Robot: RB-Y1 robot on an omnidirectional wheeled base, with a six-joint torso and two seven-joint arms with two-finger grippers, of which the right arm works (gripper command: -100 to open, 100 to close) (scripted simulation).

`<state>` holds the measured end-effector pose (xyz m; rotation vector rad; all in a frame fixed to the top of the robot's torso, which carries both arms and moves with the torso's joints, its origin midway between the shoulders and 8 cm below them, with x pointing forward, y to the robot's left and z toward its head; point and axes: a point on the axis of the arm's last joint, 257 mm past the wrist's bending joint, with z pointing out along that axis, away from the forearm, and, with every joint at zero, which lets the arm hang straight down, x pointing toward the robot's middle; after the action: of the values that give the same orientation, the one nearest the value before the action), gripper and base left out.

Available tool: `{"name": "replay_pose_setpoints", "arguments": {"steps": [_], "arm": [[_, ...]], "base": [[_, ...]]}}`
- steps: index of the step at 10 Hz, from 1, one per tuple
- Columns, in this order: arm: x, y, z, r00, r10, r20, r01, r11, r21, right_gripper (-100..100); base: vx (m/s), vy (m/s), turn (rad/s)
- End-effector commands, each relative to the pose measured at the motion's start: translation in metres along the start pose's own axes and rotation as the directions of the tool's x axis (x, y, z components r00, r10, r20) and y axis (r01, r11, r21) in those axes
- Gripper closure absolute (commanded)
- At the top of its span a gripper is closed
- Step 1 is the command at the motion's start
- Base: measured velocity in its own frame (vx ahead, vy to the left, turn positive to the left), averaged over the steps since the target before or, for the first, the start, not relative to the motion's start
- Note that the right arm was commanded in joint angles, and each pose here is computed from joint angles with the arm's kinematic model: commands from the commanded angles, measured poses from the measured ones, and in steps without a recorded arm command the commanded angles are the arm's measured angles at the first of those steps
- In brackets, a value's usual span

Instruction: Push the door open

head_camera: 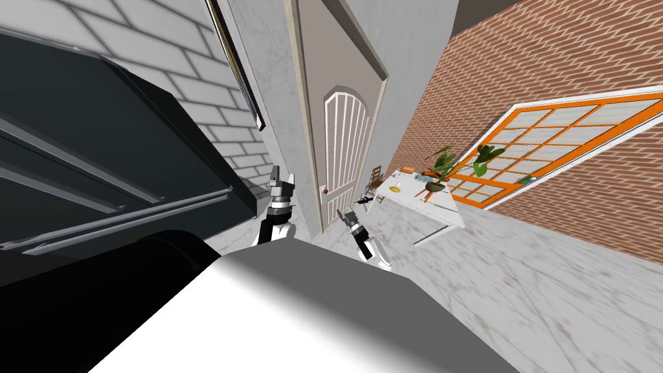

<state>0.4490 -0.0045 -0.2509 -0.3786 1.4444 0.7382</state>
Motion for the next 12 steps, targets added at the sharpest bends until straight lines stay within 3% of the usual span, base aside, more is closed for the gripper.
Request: {"name": "replay_pose_setpoints", "arguments": {"steps": [1, 3, 10, 12], "arm": [[0.009, 0.005, 0.0046, 1.0, -0.025, -0.019, 0.025, 1.0, -0.016, -100], [0.026, 0.019, 0.0126, 0.996, -0.075, -0.056, 0.072, 0.996, -0.052, -100], [0.062, 0.06, 0.0321, 0.975, -0.189, -0.118, 0.17, 0.973, -0.154, -100], [0.062, 0.046, 0.0255, 0.976, -0.182, -0.121, 0.166, 0.977, -0.134, -100]], "base": [[0.13, -0.106, 0.074], [0.139, -0.086, 0.101], [0.162, -0.036, 0.104], [0.029, -0.016, 0.048]]}}
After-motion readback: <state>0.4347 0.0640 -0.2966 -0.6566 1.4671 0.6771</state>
